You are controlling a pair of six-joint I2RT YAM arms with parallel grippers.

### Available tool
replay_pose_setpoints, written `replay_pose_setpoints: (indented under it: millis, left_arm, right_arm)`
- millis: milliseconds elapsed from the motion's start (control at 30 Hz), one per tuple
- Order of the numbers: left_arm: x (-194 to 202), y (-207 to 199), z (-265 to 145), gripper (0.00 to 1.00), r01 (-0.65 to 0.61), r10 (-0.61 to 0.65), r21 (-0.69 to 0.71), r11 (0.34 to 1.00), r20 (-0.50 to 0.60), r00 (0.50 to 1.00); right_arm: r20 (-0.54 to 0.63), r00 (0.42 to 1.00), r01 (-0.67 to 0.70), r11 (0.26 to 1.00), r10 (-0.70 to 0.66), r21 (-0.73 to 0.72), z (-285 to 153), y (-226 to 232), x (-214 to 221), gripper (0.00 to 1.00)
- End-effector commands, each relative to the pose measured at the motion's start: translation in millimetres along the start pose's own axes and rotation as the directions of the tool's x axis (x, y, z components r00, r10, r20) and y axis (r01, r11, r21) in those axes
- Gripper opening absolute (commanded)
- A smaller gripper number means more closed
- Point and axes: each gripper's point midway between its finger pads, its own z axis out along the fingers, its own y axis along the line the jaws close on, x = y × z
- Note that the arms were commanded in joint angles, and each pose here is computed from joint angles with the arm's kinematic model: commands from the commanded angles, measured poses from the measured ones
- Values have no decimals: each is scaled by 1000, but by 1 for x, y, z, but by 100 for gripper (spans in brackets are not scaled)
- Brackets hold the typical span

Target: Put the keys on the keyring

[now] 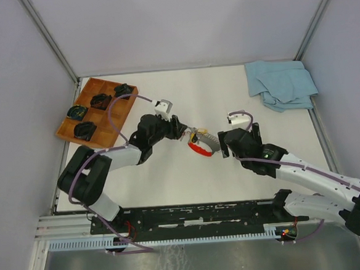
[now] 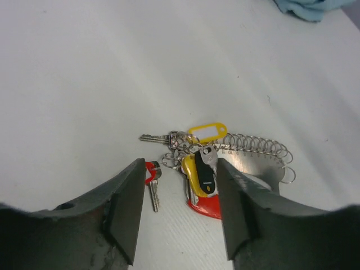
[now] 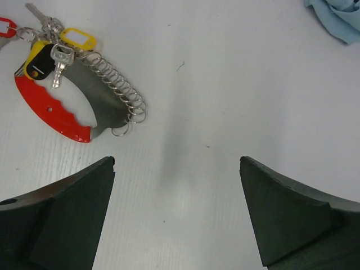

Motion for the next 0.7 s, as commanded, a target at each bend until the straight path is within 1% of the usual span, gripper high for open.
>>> replay_pose_setpoints:
  millis: [0,33,100,133,167,233,400,467,567,633,667]
  left_arm:
    - [-42,10,-32,83,112,-101,-144,983,79,992]
    - [-46,9,-42,98,124,-111,-158,980,90,990]
    - [-53,11,-62,99,149,-130,-199,969,107,986]
    - [-65,9,-76,99,158,-131,-213,964,136,982]
    - [-63,11,-87,99,169,-141,-243,955,129,982]
    - [-74,12,-109,99,191,-151,-283,940,159,976]
    - [-109,11,-169,99,200,-123,-371,907,221,968]
    - [-124,7,-192,99,162,-74,-382,910,236,969]
    - [-148,-1,-220,99,25,73,-388,921,236,969]
    - [-160,4,-236,99,-41,163,-437,898,245,956]
    - [-163,8,-242,99,-53,190,-461,886,255,948]
  right_arm:
    - [101,993,-67,995,59,73,-24,-28,-31,100]
    - [111,991,-77,994,68,83,-28,-33,-32,100]
    - [131,988,-91,991,77,100,-37,-43,-36,100]
    - [140,987,-95,990,79,108,-41,-48,-39,100]
    - [148,986,-96,989,79,115,-46,-53,-41,100]
    - [168,982,-104,986,81,134,-55,-64,-45,100]
    - [211,975,-112,977,72,183,-76,-90,-54,100]
    - [221,974,-100,976,56,191,-82,-97,-55,100]
    - [246,967,-119,970,65,210,-91,-109,-56,100]
    - [259,963,-136,969,80,205,-93,-111,-55,100]
    - [264,961,-143,969,86,202,-92,-112,-53,100]
